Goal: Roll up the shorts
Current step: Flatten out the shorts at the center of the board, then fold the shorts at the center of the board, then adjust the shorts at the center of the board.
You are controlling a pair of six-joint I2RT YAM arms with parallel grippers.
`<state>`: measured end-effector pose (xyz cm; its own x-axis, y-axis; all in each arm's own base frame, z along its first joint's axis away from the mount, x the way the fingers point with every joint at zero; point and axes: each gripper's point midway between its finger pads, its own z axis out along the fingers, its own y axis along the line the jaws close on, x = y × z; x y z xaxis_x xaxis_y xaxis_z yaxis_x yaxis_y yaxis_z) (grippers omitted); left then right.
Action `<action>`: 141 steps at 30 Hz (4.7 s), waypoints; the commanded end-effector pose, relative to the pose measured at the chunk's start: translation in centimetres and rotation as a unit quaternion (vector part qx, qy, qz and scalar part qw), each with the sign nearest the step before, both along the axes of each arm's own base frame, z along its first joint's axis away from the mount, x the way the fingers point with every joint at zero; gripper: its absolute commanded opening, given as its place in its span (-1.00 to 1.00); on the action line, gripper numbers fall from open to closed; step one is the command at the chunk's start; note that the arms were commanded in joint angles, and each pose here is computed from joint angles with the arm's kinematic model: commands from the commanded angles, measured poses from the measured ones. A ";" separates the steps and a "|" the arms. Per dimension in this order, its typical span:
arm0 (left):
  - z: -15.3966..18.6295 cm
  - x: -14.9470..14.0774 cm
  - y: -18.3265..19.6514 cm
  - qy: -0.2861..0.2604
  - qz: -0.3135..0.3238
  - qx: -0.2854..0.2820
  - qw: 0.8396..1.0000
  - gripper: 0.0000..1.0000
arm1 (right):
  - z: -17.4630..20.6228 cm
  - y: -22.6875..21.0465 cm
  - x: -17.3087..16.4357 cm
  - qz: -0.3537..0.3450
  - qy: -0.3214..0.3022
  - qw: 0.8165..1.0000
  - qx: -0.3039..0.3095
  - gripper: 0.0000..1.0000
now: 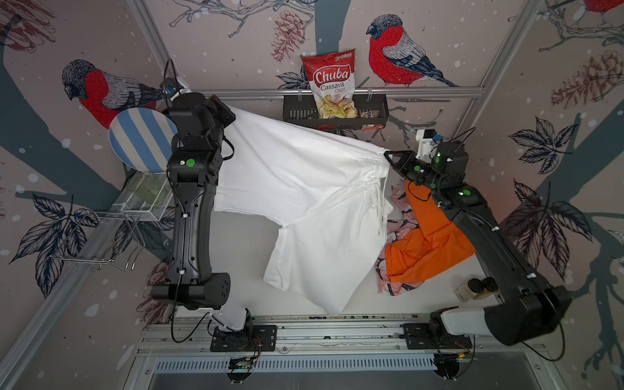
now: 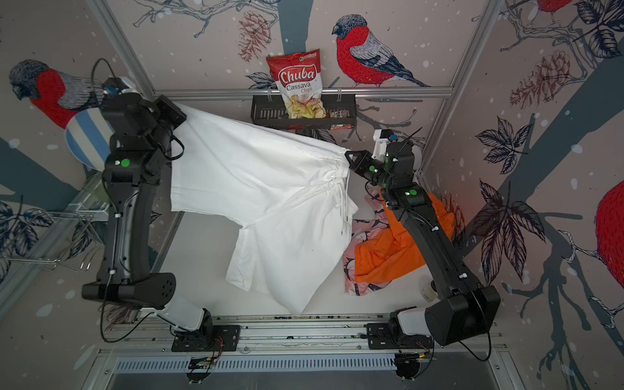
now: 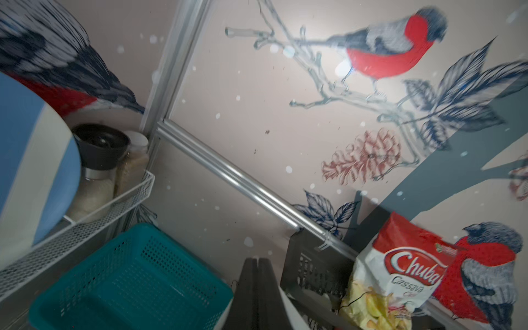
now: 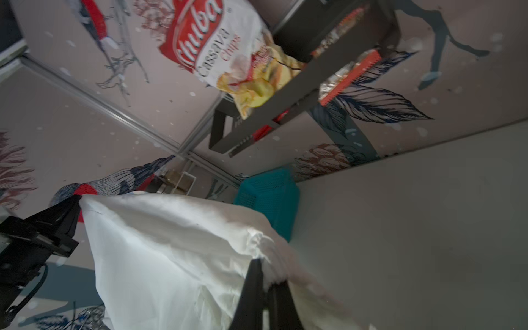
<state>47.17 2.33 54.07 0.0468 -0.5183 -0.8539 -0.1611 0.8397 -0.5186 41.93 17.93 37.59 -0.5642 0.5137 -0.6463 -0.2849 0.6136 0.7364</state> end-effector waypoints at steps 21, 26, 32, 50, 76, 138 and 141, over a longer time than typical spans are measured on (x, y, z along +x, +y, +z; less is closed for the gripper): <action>-22.3 -2.6 -11.8 0.210 -0.201 -0.071 0.954 -1.00 | -21.5 -6.7 16.8 0.005 0.180 0.973 -0.143 -0.97; -30.0 -9.6 -15.7 0.277 -0.242 -0.091 0.925 -1.00 | -24.6 -9.8 14.7 -0.017 0.224 0.955 -0.192 -1.00; -37.3 -16.3 -18.2 0.347 -0.275 -0.106 0.890 -1.00 | -27.1 -11.8 12.9 -0.035 0.248 0.944 -0.217 -1.00; -44.9 -23.1 -18.9 0.450 -0.294 -0.125 0.834 -1.00 | -27.2 -13.3 10.5 -0.064 0.267 0.929 -0.248 -0.93; -47.7 -18.9 -25.9 0.479 -0.311 -0.057 0.819 -0.21 | -30.9 -0.3 9.6 0.086 0.237 0.909 -0.332 -0.07; -54.5 -12.8 -18.0 0.529 -0.234 -0.060 0.813 0.00 | -36.8 7.4 -24.1 0.248 0.352 0.848 -0.310 -0.06; -54.3 -9.7 -20.2 0.524 -0.244 -0.047 0.815 0.00 | -37.4 6.7 -26.4 0.245 0.360 0.854 -0.286 -0.09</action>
<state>39.29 -17.54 2.45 -0.8518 -0.3788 -0.3619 -0.1865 0.8648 -0.4661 18.77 26.39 2.01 -0.9399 -0.2417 -0.2411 -0.3287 0.8317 0.4474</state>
